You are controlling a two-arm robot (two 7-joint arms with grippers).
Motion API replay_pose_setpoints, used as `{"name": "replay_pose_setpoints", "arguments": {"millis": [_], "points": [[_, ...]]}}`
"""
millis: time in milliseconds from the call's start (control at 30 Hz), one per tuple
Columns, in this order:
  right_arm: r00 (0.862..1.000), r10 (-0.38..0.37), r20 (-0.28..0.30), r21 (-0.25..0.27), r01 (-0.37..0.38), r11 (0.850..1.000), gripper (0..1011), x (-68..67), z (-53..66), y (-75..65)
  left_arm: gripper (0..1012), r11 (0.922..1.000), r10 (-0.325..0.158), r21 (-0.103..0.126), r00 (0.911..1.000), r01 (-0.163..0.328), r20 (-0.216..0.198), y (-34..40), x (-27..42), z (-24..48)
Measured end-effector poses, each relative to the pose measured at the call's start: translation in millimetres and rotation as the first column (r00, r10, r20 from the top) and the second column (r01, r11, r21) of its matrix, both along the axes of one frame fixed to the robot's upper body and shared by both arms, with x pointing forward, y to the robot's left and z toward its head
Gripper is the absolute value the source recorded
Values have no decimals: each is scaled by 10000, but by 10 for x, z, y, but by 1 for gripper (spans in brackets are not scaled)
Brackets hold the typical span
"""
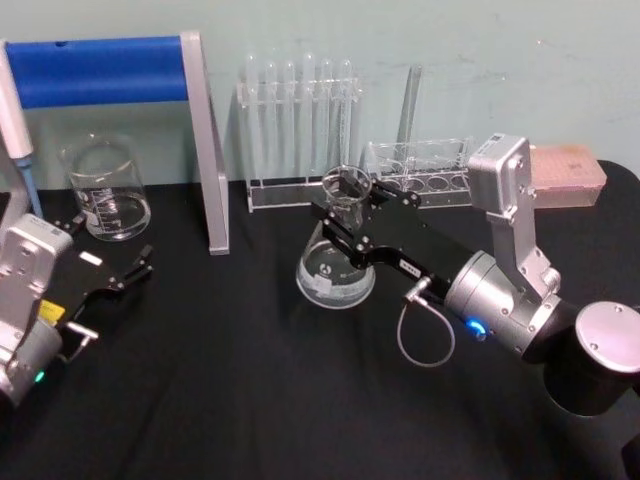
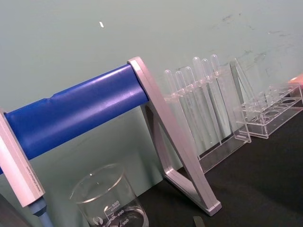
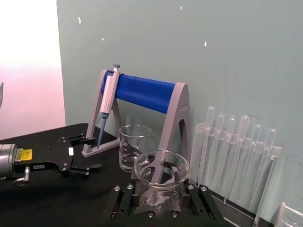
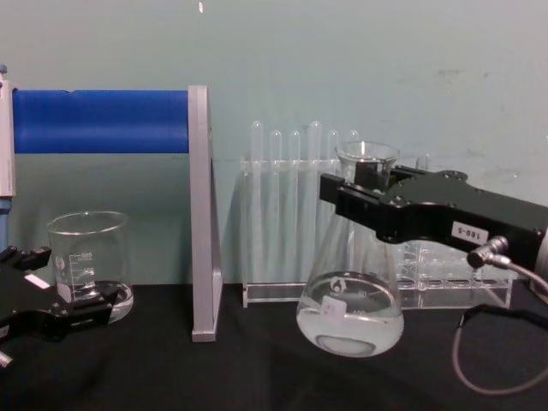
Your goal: Grasp the erlenmeyer flask with one hand, shake it three times, then place it back.
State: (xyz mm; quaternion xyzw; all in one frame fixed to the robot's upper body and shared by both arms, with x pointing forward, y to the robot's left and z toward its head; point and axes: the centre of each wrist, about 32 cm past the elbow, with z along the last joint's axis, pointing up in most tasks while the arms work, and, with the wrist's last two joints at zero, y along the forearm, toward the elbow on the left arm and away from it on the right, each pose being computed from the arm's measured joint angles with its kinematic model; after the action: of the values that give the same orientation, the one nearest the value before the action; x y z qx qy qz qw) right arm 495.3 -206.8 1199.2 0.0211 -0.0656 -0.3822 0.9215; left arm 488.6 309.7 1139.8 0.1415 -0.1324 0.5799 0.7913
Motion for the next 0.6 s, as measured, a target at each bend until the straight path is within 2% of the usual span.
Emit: {"name": "replay_pose_setpoints", "arguments": {"millis": [600], "points": [[9999,39,-146,-7,-39,10000,449,8,-21,24,1001,10000,0,0,10000,0,0,0,0,0]]}}
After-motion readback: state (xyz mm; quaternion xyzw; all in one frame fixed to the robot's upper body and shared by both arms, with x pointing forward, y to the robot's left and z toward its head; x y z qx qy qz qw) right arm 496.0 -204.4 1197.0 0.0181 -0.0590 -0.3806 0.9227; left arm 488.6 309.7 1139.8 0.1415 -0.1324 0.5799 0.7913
